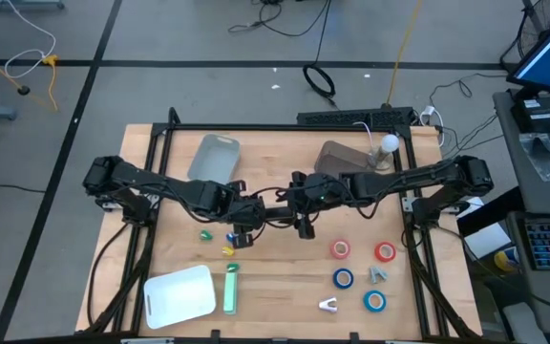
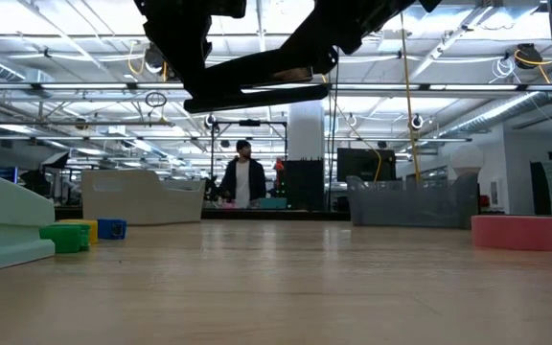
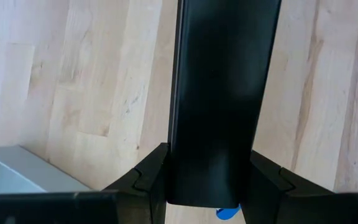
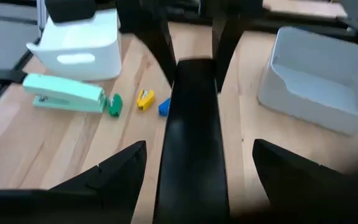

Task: Pick and place Stapler, Stapler remover, tape
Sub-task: Put the big black stapler into the black bin

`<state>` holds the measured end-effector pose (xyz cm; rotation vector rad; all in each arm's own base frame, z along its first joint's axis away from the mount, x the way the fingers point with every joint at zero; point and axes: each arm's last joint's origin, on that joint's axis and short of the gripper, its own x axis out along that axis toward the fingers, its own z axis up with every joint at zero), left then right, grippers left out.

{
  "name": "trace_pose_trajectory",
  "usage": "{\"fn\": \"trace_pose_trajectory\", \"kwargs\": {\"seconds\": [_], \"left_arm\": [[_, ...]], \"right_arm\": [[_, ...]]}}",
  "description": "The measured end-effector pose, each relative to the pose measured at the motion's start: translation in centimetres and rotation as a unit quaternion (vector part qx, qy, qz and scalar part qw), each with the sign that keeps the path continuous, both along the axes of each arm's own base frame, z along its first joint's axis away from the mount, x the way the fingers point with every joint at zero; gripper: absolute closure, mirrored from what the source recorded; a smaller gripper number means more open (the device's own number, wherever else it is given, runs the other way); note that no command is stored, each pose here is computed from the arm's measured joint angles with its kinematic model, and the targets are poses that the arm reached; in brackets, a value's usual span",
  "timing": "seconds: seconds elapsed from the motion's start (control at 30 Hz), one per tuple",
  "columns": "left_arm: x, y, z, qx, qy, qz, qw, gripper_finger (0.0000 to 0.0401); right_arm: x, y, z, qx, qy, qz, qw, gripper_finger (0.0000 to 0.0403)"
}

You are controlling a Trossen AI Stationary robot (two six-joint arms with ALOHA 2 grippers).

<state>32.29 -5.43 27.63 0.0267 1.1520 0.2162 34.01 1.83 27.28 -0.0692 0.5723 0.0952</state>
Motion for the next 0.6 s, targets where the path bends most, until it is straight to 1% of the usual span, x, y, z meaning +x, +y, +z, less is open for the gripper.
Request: {"fn": "trace_pose_trajectory", "kwargs": {"seconds": [0.17,0.27,0.37,0.43,0.5,0.6], "left_arm": [[0.2,0.0,-0.3,0.002,0.003,0.001,1.0,0.0257],[0.3,0.0,-0.8,0.003,0.015,0.001,1.0,0.0257],[0.8,0.2,-1.3,0.004,0.019,0.004,1.0,0.0257],[0.7,0.2,-1.3,0.004,0.02,0.004,1.0,0.0257],[0.9,0.2,-1.1,0.005,0.006,0.006,1.0,0.0257],[1.0,0.4,-1.2,0.005,0.006,0.008,1.0,0.0257]], "right_arm": [[0.0,0.0,0.1,0.003,-0.001,-0.003,1.0,0.0115],[0.1,0.0,0.9,0.012,0.01,-0.011,1.0,0.0115],[0.0,0.0,1.7,0.006,0.021,-0.014,1.0,0.0115],[-0.1,-0.2,1.7,0.002,0.035,-0.022,0.999,0.0115],[-0.2,-0.4,1.6,0.011,0.05,-0.031,0.998,0.0115],[-0.3,-0.5,1.5,0.021,0.059,-0.041,0.997,0.0115]]}}
